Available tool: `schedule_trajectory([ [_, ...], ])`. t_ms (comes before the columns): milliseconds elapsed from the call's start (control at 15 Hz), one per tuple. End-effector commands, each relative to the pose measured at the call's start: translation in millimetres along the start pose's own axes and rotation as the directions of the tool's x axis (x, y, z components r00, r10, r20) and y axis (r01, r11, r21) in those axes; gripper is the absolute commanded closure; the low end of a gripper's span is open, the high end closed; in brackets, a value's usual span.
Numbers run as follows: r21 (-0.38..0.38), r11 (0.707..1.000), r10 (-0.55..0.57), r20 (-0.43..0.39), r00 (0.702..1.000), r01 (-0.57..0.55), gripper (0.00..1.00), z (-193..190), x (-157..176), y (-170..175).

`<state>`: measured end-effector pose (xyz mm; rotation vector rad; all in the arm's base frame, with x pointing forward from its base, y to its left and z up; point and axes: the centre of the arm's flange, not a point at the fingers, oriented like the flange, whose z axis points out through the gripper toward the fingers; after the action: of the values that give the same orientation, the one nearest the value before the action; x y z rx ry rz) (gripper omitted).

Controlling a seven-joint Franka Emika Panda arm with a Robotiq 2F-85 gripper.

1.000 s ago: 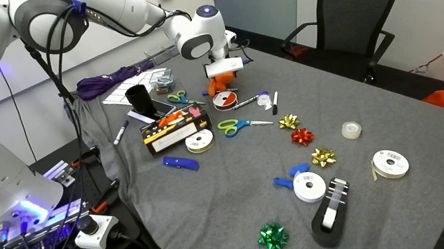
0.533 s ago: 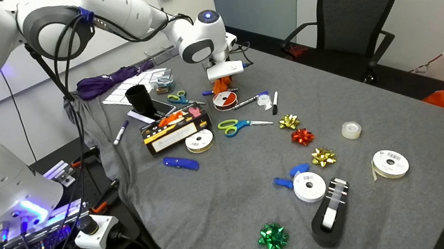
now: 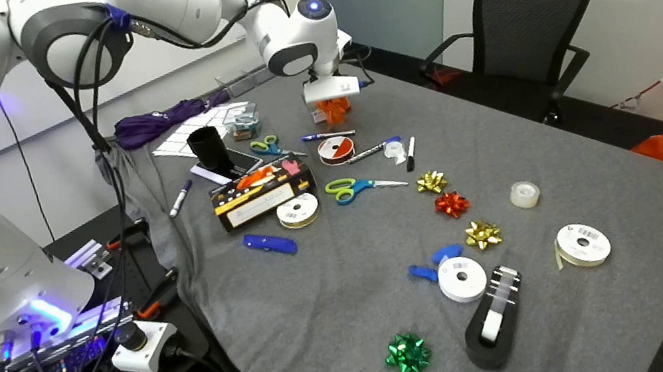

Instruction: Remove the glove from the table and put it in the stationary holder with its pair

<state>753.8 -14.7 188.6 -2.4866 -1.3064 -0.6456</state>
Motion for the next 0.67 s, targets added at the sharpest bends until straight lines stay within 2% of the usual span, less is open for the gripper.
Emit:
schedule_trajectory([
  [0, 0.096, 0.995, 0.010, -0.076, 0.997, -0.003, 0.99, -57.9, 16.2, -16.8],
  [200, 0.141, 0.990, 0.033, -0.105, 0.994, -0.018, 0.99, -87.1, 32.2, -20.5],
  [333, 0.148, 0.988, 0.048, -0.115, 0.992, -0.030, 0.99, -93.8, 39.8, -22.2],
  [600, 0.085, 0.992, 0.094, -0.061, 0.994, -0.089, 0.99, -65.0, 47.1, -16.5],
])
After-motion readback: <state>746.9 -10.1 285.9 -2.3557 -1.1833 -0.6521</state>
